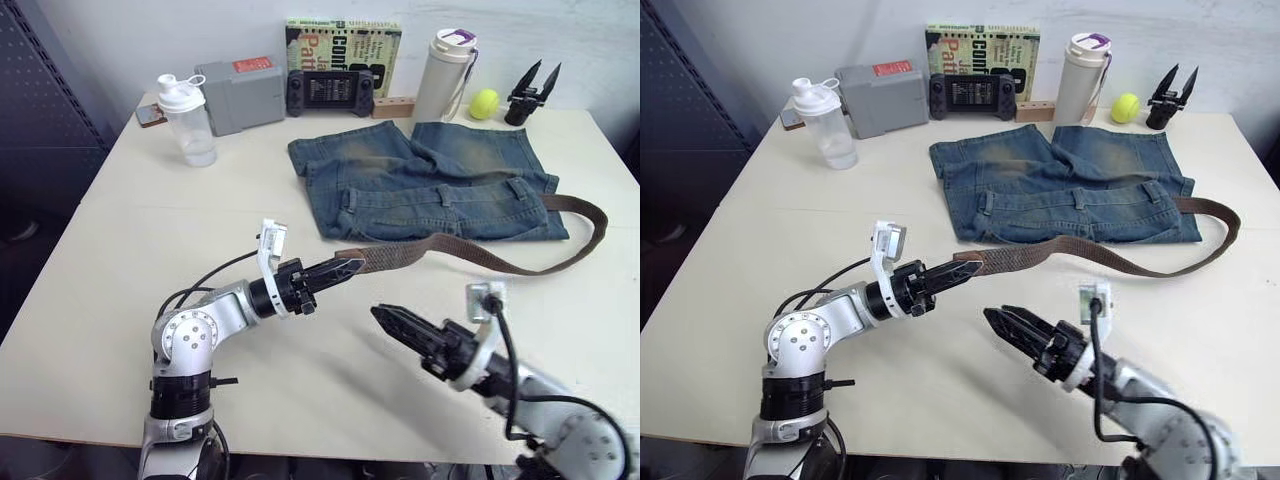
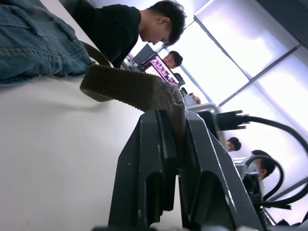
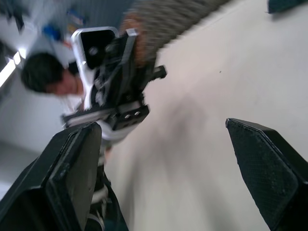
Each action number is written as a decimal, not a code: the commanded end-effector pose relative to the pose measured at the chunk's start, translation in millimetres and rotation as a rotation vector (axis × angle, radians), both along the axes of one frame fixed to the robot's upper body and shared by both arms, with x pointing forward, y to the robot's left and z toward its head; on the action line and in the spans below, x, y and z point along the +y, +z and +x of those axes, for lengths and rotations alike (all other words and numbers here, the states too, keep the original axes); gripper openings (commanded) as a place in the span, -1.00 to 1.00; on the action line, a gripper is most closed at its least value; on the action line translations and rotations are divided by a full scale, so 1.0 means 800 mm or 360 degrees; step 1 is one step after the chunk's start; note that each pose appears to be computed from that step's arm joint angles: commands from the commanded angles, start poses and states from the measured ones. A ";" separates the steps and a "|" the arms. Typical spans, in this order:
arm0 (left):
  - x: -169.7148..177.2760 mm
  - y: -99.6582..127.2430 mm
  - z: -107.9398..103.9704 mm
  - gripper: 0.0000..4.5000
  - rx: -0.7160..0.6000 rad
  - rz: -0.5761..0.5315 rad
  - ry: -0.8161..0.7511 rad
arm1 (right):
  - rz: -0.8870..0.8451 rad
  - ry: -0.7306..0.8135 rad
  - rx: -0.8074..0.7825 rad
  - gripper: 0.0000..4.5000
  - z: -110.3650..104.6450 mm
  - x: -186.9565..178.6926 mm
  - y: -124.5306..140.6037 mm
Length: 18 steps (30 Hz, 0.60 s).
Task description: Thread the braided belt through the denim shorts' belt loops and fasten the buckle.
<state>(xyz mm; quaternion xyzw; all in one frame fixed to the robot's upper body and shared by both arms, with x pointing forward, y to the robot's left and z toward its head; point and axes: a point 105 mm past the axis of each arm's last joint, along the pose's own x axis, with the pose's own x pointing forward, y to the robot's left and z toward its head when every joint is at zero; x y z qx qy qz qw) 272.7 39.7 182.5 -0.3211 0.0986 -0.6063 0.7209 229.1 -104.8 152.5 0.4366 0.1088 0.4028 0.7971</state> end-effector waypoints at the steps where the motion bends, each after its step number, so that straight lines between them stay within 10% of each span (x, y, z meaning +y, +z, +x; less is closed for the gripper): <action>1: -0.001 0.013 -0.012 -1.00 -0.0042 -0.0053 -0.0050 | 0.0359 -0.0233 0.0051 0.96 0.027 -0.008 0.016; 16: -0.004 0.010 -0.008 -1.00 -0.0050 0.0010 -0.0033 | 0.0764 -0.0214 0.0056 0.96 0.026 0.001 0.057; 18: -0.004 0.010 -0.005 -1.00 -0.0047 0.0014 -0.0018 | 0.0763 -0.0215 0.0063 0.60 0.025 0.001 0.057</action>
